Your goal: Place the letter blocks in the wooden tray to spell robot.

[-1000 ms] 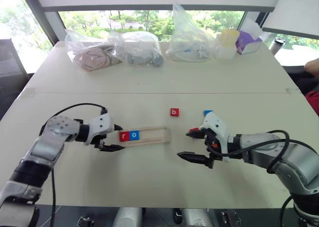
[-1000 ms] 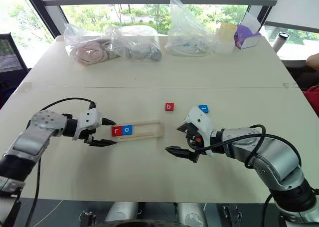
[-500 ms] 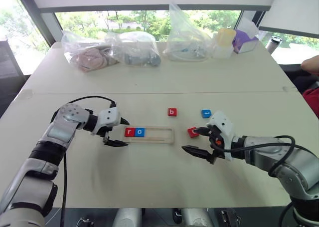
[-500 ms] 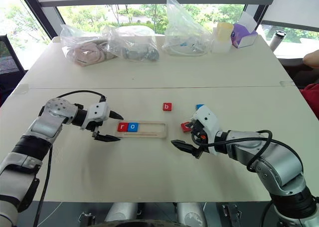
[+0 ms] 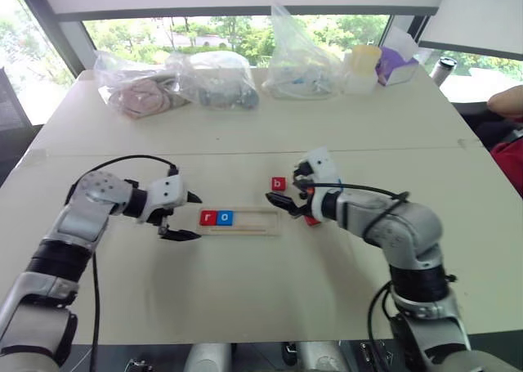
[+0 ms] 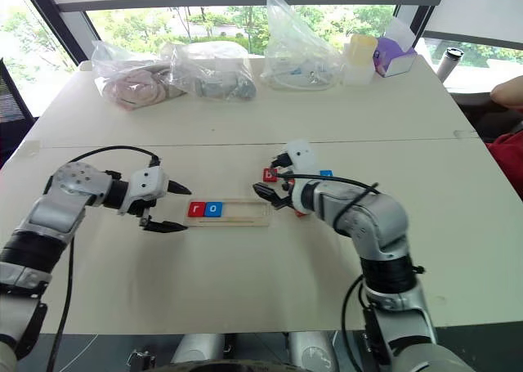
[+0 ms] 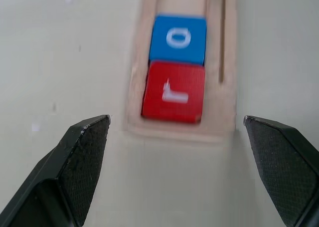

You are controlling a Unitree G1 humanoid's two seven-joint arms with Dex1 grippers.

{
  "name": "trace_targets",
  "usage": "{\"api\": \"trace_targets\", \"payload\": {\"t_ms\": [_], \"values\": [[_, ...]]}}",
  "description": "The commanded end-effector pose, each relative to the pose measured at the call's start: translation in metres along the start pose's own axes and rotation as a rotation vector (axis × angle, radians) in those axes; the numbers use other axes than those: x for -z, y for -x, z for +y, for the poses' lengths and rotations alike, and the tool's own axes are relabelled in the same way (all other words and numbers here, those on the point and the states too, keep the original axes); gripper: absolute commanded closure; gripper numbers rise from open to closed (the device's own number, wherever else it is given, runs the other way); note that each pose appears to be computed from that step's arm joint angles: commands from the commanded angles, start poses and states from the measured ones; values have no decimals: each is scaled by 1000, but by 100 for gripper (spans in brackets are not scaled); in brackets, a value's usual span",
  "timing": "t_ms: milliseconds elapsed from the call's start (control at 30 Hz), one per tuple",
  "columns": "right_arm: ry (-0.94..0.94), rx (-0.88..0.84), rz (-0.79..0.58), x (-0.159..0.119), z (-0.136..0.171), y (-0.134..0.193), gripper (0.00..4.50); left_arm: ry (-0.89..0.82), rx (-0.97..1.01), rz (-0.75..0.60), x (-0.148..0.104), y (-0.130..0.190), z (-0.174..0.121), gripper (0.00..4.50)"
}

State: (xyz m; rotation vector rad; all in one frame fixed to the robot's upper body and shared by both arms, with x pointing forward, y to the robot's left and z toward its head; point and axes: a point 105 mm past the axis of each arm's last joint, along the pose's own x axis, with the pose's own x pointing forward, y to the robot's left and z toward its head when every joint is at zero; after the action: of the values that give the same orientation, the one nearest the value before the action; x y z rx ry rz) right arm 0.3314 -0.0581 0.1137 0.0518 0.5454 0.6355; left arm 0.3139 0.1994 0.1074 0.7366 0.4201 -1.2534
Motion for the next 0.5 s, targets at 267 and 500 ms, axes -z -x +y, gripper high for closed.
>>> {"api": "trace_targets", "payload": {"t_ms": [267,500], "values": [[-30,128,-4,-16,-7,-22,0,46,-239,-74,-18,26,6,3],[88,249,-13,-21,-19,-27,0,116,-297,-143,-28,11,-5,3]]}}
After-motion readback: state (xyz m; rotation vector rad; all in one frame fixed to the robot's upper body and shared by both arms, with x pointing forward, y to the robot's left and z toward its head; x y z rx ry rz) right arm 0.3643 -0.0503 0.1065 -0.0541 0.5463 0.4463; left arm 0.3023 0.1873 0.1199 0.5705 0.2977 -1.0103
